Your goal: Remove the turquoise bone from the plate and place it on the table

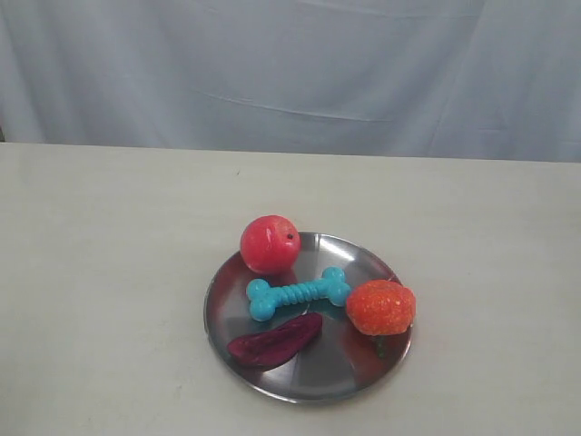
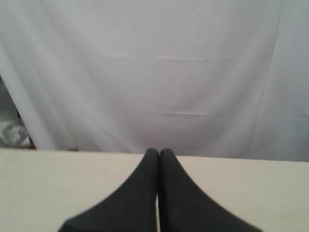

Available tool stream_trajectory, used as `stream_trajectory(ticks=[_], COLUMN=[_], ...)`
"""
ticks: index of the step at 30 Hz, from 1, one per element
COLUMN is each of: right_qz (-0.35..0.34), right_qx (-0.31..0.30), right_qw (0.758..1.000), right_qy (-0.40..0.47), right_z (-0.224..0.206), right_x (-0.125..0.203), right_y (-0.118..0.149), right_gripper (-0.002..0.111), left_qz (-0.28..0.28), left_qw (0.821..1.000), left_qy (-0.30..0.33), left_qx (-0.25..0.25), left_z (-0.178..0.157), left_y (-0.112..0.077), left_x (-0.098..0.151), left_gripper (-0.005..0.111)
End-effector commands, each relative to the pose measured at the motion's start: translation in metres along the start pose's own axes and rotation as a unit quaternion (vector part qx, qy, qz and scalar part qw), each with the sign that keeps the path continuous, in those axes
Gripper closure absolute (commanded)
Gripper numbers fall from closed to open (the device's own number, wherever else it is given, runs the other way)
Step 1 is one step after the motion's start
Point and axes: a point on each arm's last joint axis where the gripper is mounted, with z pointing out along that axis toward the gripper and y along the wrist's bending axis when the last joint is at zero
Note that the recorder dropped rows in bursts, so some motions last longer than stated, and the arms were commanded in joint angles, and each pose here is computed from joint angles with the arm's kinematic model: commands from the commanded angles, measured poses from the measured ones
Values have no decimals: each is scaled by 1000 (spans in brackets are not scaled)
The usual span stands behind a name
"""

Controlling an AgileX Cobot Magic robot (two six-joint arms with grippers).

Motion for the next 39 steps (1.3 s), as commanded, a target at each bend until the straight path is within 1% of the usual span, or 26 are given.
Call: stream_trajectory(ticks=[1,2,4,6,9,15,23,26,28,33,37,38,39], right_qz=[-99,-114,-123,-129,-147,-223,-273,-315,-354,-453,-505,-533,-543], right_qx=[-51,-71,-104,-124,-134,-134,-163,-170,-176,-197,-207,-225,-236], right_qw=[986,979,966,964,960,932,897,873,849,781,736,706,695], right_qy=[126,153,201,195,199,250,307,332,350,382,401,408,408], right_z=[31,38,52,69,93,145,201,220,233,254,264,267,268], right_x=[-22,-25,-29,-40,-43,-20,16,34,48,84,112,129,135], right_y=[11,14,19,22,21,8,-2,2,12,53,83,99,107], right_gripper=[108,108,108,108,108,108,108,108,108,108,108,108,108], left_qz=[-4,-4,-4,-4,-4,-4,-4,-4,-4,-4,-4,-4,-4], left_qw=[1000,1000,1000,1000,1000,1000,1000,1000,1000,1000,1000,1000,1000], left_qy=[-2,-2,-2,-2,-2,-2,-2,-2,-2,-2,-2,-2,-2], left_qx=[-2,-2,-2,-2,-2,-2,-2,-2,-2,-2,-2,-2,-2], left_z=[0,0,0,0,0,0,0,0,0,0,0,0,0], left_y=[0,0,0,0,0,0,0,0,0,0,0,0,0], left_x=[0,0,0,0,0,0,0,0,0,0,0,0,0], left_gripper=[107,107,107,107,107,107,107,107,107,107,107,107,107])
